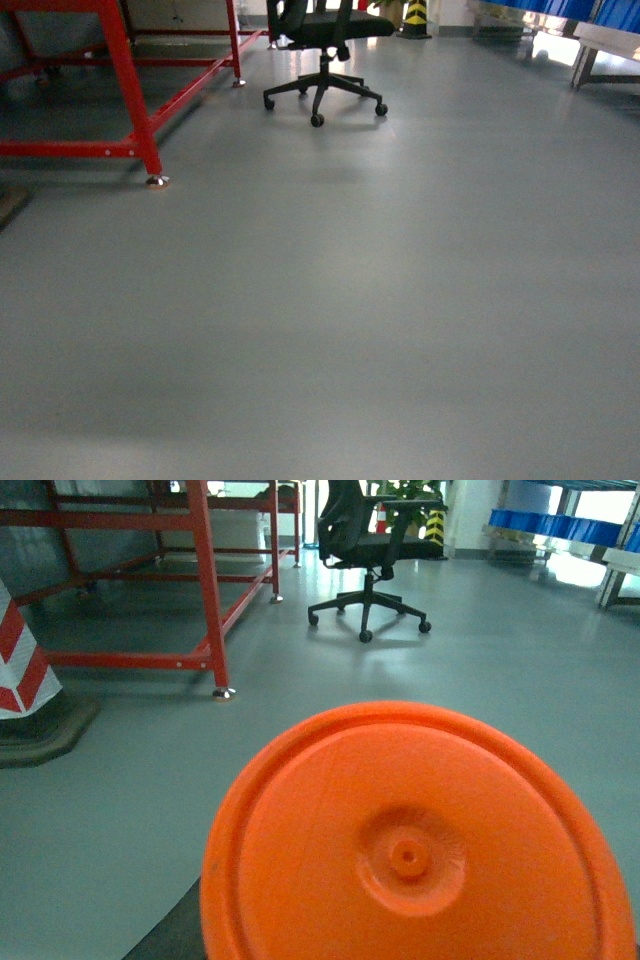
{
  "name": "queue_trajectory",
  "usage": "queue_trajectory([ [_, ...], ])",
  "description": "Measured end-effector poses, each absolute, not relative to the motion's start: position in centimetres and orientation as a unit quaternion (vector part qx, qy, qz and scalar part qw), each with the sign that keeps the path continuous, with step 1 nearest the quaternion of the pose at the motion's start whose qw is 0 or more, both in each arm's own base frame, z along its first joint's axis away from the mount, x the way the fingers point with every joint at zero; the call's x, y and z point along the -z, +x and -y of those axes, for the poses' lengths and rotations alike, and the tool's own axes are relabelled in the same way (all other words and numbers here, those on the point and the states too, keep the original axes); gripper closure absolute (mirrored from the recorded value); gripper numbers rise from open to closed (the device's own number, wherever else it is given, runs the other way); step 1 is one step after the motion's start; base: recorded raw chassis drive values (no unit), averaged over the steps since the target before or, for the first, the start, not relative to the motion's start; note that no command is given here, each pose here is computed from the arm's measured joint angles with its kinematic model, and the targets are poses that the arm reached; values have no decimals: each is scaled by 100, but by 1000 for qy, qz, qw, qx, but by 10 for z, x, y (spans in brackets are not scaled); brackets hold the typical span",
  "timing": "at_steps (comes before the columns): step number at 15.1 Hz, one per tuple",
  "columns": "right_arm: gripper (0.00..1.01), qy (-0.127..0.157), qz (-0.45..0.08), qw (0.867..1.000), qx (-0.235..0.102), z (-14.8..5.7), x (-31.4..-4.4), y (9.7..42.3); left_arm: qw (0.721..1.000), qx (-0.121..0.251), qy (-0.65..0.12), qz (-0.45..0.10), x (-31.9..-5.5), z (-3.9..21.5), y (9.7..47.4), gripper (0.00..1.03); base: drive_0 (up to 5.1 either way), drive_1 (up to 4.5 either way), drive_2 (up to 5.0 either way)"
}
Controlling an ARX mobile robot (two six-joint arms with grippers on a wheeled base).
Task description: Pick capacitor and pack into box
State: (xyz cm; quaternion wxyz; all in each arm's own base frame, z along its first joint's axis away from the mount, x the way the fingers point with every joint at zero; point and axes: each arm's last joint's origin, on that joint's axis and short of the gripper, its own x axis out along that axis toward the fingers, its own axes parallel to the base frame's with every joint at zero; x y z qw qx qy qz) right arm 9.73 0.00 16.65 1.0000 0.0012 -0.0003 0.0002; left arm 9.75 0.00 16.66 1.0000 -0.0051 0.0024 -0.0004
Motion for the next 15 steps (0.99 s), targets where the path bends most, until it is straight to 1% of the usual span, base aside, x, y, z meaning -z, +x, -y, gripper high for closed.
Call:
queue_trajectory([
  [15,3,1,3,1000,-1,0,-167,97,1000,0,-5,-2,-167,0,98,59,-511,234,234],
])
